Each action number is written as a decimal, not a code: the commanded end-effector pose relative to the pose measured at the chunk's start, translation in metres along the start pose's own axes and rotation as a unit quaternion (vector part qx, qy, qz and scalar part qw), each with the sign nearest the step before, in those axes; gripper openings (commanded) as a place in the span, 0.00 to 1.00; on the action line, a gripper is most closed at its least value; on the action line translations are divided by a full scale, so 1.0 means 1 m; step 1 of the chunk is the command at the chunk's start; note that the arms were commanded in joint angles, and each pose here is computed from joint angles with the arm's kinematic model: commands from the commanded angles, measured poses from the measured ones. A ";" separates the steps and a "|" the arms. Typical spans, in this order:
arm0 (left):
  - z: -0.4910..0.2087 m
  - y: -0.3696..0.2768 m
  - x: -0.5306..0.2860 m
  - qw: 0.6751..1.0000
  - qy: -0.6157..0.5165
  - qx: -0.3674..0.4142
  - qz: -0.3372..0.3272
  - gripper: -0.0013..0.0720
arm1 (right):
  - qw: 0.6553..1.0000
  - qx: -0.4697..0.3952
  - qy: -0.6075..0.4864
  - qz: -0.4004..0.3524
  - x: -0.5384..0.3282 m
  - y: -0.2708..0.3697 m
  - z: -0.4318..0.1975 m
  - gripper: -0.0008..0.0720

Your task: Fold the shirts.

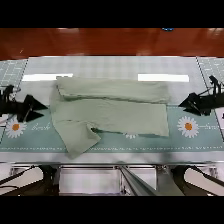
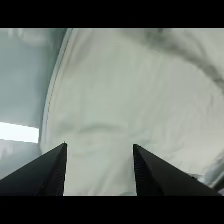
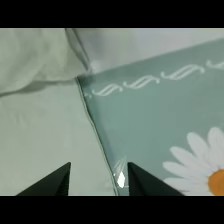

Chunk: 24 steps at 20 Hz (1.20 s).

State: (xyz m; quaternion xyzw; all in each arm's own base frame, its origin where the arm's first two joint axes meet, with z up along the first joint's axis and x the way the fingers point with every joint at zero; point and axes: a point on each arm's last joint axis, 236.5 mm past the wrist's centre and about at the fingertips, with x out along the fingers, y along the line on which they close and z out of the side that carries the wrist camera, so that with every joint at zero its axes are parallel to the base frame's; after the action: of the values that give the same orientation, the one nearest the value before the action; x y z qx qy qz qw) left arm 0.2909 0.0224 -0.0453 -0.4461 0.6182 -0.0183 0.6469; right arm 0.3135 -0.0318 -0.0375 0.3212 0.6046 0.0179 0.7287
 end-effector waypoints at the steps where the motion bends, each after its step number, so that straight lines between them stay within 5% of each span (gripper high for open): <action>1: -0.051 0.038 0.021 0.997 -0.009 -0.073 -0.037 0.71 | 0.995 0.028 -0.065 0.066 0.006 0.011 -0.044 0.59; 12: -0.079 0.037 0.083 0.999 0.034 -0.024 0.003 0.71 | 0.994 0.032 -0.050 0.092 0.008 0.024 -0.066 0.58; 13: -0.080 0.033 0.090 0.999 0.036 -0.017 0.008 0.54 | 0.994 0.032 -0.049 0.093 0.008 0.024 -0.066 0.58; 14: -0.083 0.031 0.095 0.999 0.042 -0.004 0.013 0.03 | 0.994 0.031 -0.048 0.089 0.008 0.022 -0.066 0.58; 19: -0.087 0.024 0.093 0.998 0.056 0.019 0.009 0.04 | 0.993 0.117 -0.008 -0.018 0.006 -0.058 -0.097 0.58; 24: -0.087 0.024 0.093 0.998 0.055 0.019 0.008 0.04 | 0.986 0.161 0.038 0.017 0.030 -0.052 -0.131 0.58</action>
State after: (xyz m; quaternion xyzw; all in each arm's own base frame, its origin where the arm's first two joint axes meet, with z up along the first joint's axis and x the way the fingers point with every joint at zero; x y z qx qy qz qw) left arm 0.2293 -0.0650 -0.1179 -0.4304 0.6558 -0.0485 0.6184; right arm 0.1998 -0.0100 -0.0874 0.4237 0.6072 -0.0493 0.6704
